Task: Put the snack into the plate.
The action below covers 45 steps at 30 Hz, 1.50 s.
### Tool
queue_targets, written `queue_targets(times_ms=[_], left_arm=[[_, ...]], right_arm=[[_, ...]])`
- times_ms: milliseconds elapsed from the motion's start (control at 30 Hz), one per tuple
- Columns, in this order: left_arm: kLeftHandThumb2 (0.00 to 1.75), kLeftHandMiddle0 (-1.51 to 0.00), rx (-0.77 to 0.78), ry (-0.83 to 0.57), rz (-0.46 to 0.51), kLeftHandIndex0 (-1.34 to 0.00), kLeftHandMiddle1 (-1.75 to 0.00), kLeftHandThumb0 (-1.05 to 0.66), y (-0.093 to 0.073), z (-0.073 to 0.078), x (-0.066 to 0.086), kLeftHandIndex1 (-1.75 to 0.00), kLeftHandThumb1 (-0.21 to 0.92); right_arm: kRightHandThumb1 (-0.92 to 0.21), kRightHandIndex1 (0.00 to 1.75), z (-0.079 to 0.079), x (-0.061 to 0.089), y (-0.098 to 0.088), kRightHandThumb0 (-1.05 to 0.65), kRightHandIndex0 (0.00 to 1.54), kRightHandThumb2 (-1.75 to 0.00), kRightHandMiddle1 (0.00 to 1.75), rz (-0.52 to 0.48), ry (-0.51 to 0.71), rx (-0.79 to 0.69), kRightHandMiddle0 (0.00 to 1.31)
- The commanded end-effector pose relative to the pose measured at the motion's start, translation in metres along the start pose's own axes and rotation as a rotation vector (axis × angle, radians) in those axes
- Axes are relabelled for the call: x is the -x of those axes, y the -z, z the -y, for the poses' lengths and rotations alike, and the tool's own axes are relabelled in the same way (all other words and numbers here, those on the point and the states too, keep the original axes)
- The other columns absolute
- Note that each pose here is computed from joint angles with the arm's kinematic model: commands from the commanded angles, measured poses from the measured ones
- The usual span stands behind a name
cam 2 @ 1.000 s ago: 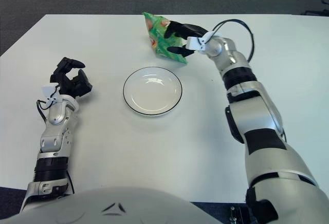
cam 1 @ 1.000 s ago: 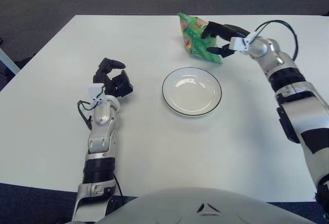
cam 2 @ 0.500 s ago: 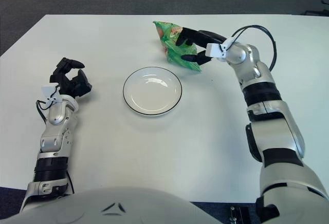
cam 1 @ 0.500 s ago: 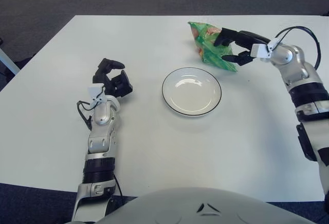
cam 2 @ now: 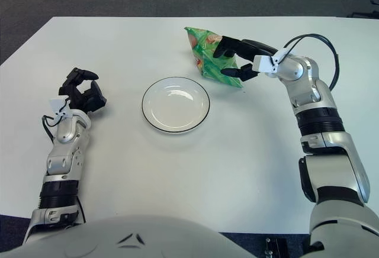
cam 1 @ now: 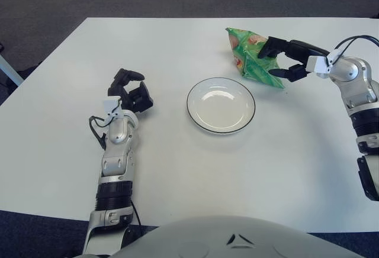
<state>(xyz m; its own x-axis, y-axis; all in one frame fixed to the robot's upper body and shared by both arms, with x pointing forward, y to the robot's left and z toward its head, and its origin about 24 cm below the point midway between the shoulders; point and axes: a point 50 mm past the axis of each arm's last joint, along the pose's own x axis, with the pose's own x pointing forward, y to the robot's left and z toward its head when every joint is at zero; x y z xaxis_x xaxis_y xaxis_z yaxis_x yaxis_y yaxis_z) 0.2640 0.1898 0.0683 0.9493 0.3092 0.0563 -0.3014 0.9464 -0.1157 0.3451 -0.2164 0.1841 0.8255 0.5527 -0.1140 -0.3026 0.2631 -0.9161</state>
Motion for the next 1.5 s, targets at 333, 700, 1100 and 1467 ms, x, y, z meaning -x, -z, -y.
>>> queue_targets(times_ms=[333, 700, 1100, 1467], left_arm=[[1.33, -1.34, -0.016, -0.038, -0.169, -0.62, -1.75, -0.48, 0.042, -0.005, 0.02, -1.75, 0.31], [1.33, -1.35, -0.019, -0.047, -0.173, -0.63, -1.75, -0.49, 0.043, -0.003, 0.02, -1.75, 0.3], [1.38, -1.37, -0.049, -0.065, -0.173, -0.66, -1.75, -0.5, 0.044, 0.0, 0.021, -1.75, 0.26], [1.4, -1.37, -0.035, -0.062, -0.171, -0.67, -1.75, -0.51, 0.046, -0.002, 0.023, -1.75, 0.25]], right_arm=[[-0.82, 0.81, 0.028, -0.003, -0.015, -0.64, 0.19, -0.78, 1.37, 0.028, 0.159, 0.048, 0.0], [-0.67, 1.02, 0.057, -0.016, -0.023, -0.56, 0.29, -0.91, 1.48, 0.011, 0.309, 0.021, 0.12], [-0.81, 1.2, 0.075, -0.027, -0.018, -0.37, 0.3, -0.66, 1.72, -0.021, 0.407, -0.07, 0.24], [-0.82, 1.23, 0.068, -0.045, -0.018, -0.36, 0.3, -0.65, 1.75, -0.034, 0.403, -0.087, 0.25]])
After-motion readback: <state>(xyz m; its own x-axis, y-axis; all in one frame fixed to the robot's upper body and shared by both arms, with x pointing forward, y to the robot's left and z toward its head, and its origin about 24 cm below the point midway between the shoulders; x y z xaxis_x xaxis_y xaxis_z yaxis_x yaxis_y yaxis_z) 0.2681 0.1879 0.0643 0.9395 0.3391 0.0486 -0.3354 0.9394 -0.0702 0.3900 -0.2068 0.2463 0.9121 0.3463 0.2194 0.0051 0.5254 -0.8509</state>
